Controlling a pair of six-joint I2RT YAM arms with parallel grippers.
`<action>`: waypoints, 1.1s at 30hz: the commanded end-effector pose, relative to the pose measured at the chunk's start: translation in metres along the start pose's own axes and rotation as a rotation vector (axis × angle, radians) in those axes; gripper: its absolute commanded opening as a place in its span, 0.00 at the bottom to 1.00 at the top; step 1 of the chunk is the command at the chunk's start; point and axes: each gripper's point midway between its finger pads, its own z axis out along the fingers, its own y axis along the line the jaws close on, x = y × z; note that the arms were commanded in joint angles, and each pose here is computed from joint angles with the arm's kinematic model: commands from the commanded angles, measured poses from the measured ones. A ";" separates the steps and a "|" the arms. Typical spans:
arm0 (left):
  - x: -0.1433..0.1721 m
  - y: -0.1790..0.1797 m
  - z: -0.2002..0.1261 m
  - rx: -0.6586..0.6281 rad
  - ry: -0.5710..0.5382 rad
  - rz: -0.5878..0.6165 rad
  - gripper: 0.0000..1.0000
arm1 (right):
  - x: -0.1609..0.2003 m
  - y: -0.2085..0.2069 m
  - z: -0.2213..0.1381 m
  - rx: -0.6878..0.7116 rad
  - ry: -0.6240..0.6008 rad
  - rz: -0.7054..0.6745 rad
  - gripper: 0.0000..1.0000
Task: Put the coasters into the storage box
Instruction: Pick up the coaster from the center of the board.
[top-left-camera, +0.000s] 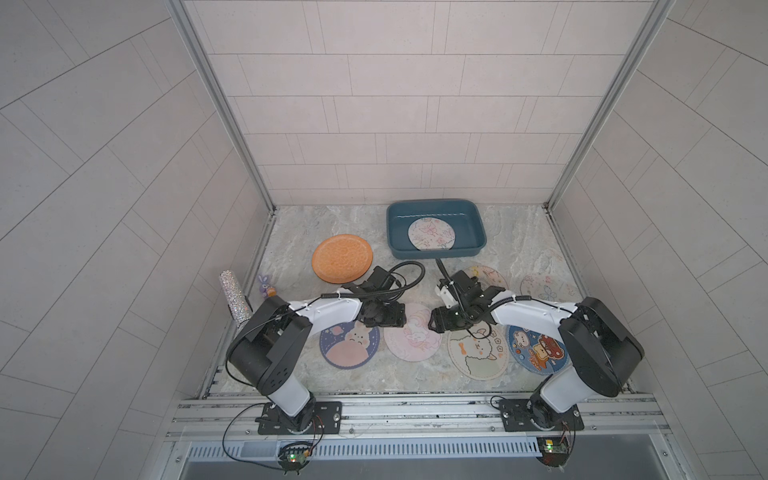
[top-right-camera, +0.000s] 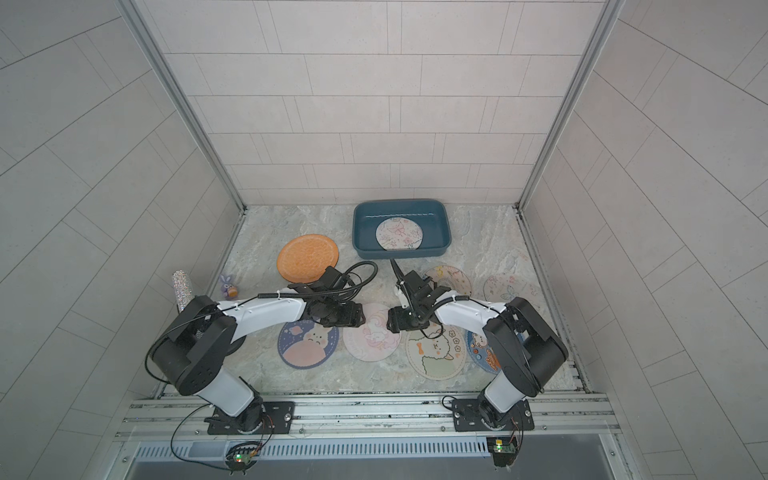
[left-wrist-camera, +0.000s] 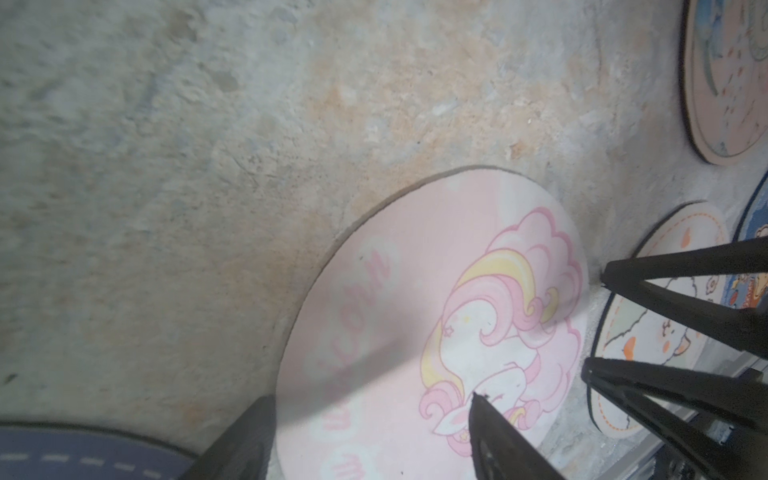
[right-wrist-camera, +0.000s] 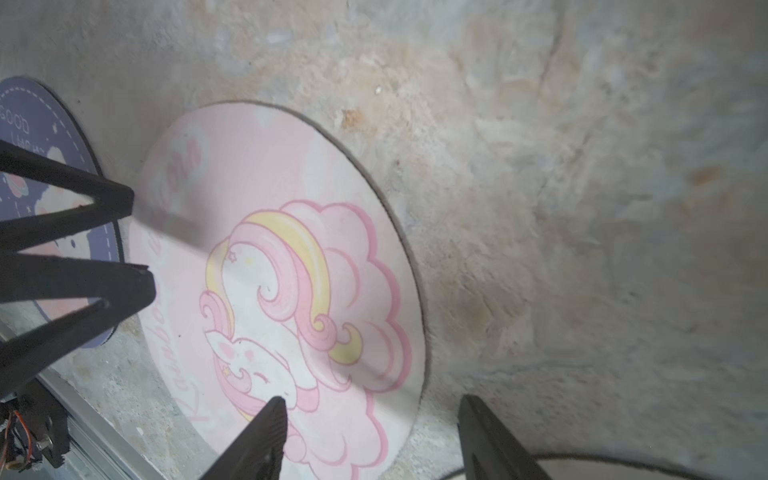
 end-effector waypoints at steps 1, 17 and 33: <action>0.042 0.022 0.014 -0.079 0.161 -0.047 0.78 | 0.012 -0.007 0.008 0.027 0.048 0.016 0.63; 0.045 0.022 0.016 -0.081 0.176 -0.045 0.76 | 0.019 -0.005 0.023 0.016 0.095 0.013 0.41; 0.046 0.024 0.014 -0.092 0.176 -0.040 0.66 | 0.018 -0.006 0.023 0.025 0.097 0.008 0.35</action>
